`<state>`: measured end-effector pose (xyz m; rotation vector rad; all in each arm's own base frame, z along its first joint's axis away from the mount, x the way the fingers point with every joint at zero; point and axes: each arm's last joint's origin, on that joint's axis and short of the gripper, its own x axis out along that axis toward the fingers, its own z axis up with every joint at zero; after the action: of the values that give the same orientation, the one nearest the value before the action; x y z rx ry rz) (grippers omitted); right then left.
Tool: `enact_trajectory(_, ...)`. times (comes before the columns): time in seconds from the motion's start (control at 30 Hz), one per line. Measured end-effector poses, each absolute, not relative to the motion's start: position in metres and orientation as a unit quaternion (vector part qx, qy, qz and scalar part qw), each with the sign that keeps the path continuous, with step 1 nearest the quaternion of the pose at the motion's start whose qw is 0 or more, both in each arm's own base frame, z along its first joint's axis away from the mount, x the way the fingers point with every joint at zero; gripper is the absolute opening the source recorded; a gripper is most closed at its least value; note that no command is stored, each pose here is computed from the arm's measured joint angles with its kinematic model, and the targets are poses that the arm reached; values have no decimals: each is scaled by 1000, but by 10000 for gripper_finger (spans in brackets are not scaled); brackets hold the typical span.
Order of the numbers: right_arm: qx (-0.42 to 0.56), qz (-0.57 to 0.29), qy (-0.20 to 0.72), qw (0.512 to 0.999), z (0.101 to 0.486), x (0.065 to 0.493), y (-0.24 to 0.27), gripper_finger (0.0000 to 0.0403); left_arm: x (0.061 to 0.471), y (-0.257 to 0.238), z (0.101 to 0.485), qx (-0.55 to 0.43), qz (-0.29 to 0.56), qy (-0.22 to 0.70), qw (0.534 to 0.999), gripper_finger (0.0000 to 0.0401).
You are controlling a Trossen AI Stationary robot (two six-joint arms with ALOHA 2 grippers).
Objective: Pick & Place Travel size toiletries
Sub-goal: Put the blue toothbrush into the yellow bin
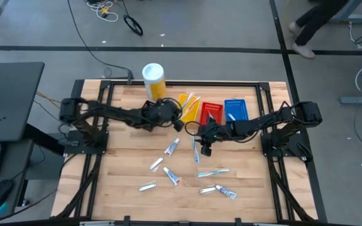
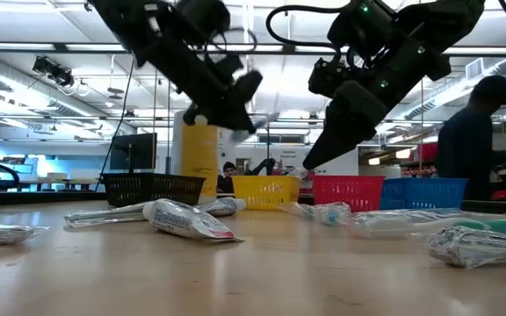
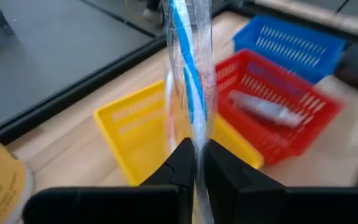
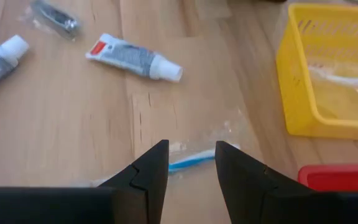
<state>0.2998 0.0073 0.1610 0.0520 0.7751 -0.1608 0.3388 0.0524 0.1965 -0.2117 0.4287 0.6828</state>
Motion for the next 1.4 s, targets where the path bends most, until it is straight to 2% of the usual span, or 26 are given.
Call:
enact_trajectory(0.13, 28, -81, 370, 925, 162, 301, 5, 140, 350, 72, 175, -116, 298, 215, 923, 25)
enact_trajectory(0.27, 28, -81, 364, 927, 163, 302, 5, 140, 356, 86, 157, -123, 311, 232, 913, 50)
enact_trajectory(0.7, 29, -81, 360, 929, 164, 302, 5, 140, 356, 98, 154, -107, 327, 243, 907, 139)
enact_trajectory(0.87, 29, -81, 359, 929, 164, 302, 5, 140, 355, 103, 154, -128, 335, 236, 903, 153)
enact_trajectory(1.0, 29, -81, 359, 929, 164, 302, 5, 140, 352, 109, 153, -134, 326, 246, 903, 134)
enact_trajectory(1.3, 29, -81, 359, 929, 164, 302, 5, 140, 352, 117, 154, -169, 309, 232, 907, 17)
enact_trajectory(1.4, 29, -81, 359, 929, 164, 302, 5, 140, 354, 117, 158, -167, 320, 207, 910, 8)
